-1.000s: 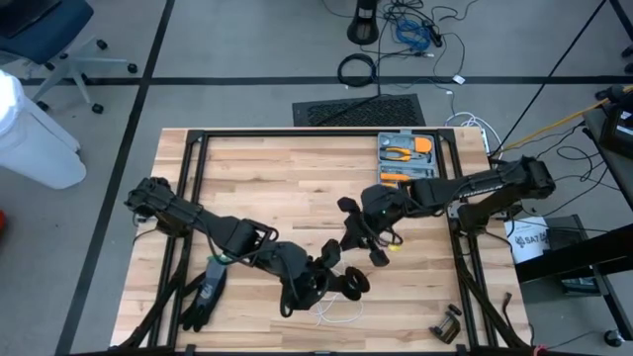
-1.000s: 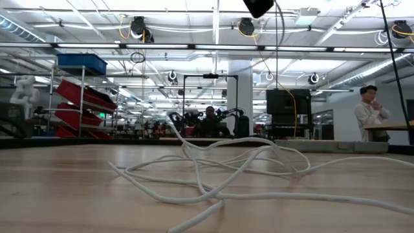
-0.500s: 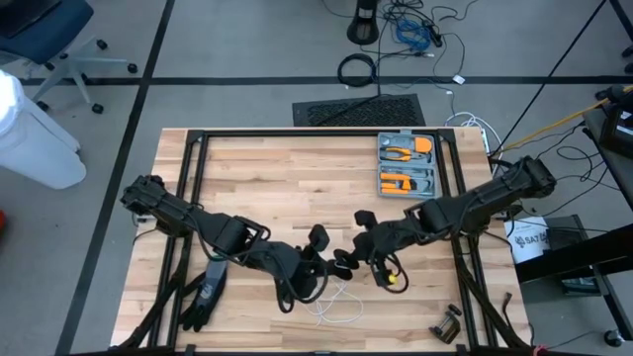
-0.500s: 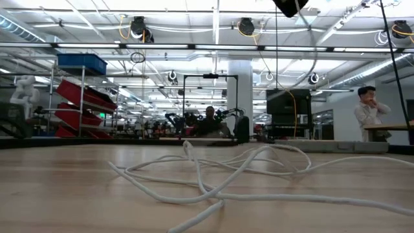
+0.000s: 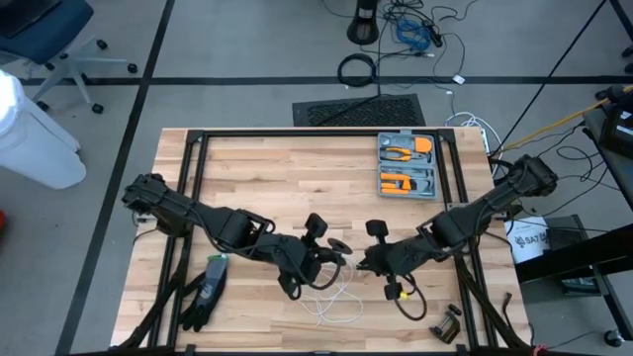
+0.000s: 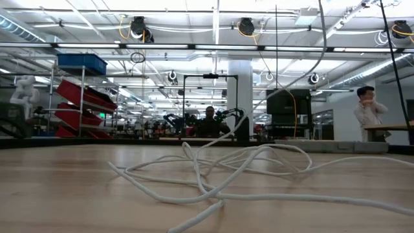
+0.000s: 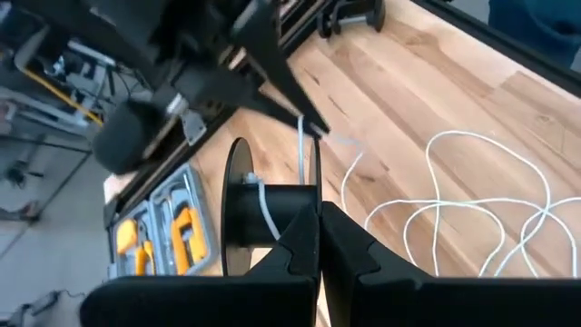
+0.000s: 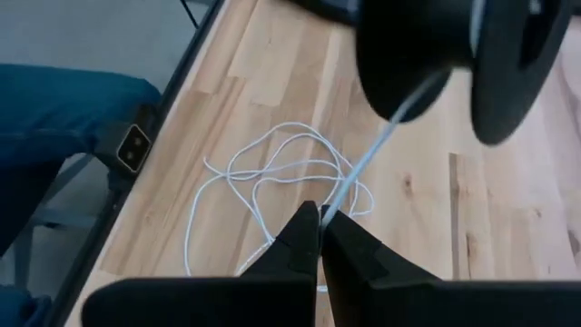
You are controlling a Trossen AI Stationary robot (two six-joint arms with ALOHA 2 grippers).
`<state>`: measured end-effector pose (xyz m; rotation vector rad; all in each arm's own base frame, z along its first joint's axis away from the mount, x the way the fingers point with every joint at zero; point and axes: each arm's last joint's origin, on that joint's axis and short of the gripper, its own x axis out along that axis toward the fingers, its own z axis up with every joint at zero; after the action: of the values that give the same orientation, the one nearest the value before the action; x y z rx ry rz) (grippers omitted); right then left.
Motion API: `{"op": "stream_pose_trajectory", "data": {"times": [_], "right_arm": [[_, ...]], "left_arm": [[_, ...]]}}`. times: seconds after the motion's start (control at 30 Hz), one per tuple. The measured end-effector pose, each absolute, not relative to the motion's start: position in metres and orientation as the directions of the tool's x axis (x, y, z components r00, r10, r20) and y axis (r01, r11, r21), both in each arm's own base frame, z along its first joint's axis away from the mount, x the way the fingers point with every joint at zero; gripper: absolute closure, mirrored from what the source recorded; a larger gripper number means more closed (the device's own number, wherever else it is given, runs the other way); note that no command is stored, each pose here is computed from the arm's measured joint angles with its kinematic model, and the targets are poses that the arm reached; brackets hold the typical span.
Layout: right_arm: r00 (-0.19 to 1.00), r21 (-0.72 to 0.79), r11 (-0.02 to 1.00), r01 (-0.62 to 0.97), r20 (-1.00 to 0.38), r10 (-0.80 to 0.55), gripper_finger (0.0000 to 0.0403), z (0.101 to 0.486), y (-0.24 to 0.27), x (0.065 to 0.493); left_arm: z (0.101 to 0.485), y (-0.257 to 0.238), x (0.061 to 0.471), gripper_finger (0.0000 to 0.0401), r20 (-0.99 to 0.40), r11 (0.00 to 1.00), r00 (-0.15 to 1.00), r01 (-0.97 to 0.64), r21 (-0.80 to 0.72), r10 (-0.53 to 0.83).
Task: Coil cords
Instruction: Coil the white wire onto the spool
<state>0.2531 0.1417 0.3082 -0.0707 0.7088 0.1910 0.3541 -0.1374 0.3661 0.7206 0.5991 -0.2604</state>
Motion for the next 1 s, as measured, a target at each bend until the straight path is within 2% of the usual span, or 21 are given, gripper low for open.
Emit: {"op": "stream_pose_trajectory", "data": {"times": [0.2,0.33,0.47,0.7,1.0], "right_arm": [[0.798,-0.059,0.984,-0.170,-0.594,0.102,0.0403,0.324,0.139,0.240],[0.830,-0.090,0.985,-0.147,-0.552,0.074,0.0403,0.334,0.134,0.232],[0.855,-0.125,0.977,-0.172,-0.512,0.085,0.0403,0.342,0.132,0.230],[0.890,-0.214,0.953,-0.215,-0.445,0.101,0.0403,0.348,0.132,0.236],[0.894,-0.239,0.948,-0.211,-0.440,0.088,0.0403,0.348,0.128,0.239]], "left_arm": [[0.364,-0.133,0.355,0.0401,-0.623,0.735,0.778,0.466,0.491,-0.077],[0.360,-0.127,0.358,0.0401,-0.626,0.745,0.777,0.455,0.488,-0.066],[0.355,-0.122,0.361,0.0401,-0.633,0.755,0.772,0.448,0.479,-0.056],[0.352,-0.114,0.366,0.0401,-0.631,0.775,0.764,0.477,0.414,-0.134],[0.352,-0.114,0.367,0.0401,-0.620,0.784,0.766,0.486,0.385,-0.171]]}}
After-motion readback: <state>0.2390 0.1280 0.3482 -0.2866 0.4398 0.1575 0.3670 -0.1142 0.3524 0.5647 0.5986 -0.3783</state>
